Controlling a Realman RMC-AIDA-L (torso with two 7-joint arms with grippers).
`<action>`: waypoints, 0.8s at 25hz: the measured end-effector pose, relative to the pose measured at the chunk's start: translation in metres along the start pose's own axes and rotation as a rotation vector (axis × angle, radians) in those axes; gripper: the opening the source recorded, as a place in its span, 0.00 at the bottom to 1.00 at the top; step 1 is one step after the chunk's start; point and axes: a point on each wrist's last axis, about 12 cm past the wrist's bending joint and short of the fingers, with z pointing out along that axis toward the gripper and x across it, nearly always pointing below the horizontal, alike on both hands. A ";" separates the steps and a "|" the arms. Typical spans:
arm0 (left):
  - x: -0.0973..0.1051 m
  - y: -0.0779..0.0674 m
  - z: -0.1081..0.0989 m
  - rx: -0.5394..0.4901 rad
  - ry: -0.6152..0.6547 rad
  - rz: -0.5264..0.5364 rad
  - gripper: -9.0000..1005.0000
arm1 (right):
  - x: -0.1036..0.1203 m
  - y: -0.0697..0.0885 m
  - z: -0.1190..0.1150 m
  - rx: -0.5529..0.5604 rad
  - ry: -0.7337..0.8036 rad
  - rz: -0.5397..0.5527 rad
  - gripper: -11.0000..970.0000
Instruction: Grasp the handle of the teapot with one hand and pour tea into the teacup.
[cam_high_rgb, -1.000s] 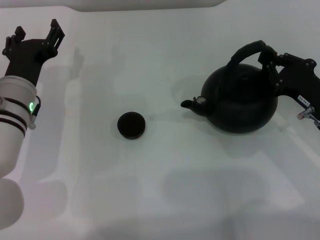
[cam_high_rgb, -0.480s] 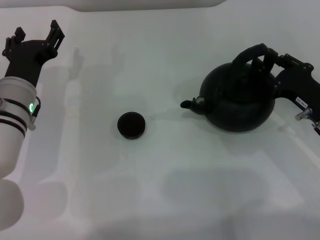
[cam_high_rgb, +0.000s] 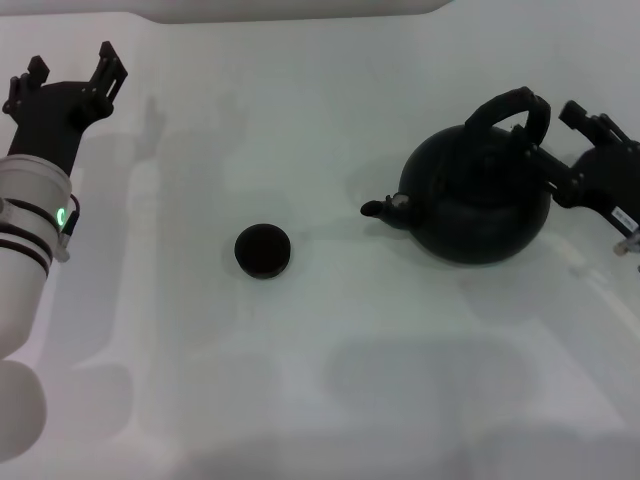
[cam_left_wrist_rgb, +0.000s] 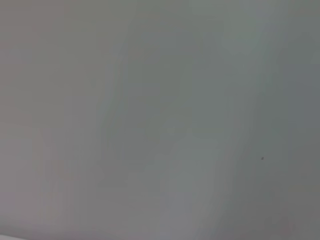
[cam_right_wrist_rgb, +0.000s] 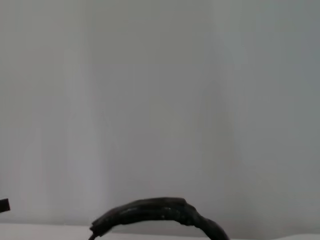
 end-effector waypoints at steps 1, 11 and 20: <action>0.000 0.000 0.000 0.000 0.000 0.001 0.89 | 0.001 0.001 -0.005 0.001 -0.009 0.004 0.74; 0.000 -0.001 0.000 0.004 0.002 0.003 0.89 | 0.001 0.000 -0.032 0.054 -0.082 0.009 0.90; 0.004 -0.007 -0.008 0.056 -0.032 0.053 0.89 | -0.020 -0.031 -0.024 0.271 -0.190 -0.059 0.90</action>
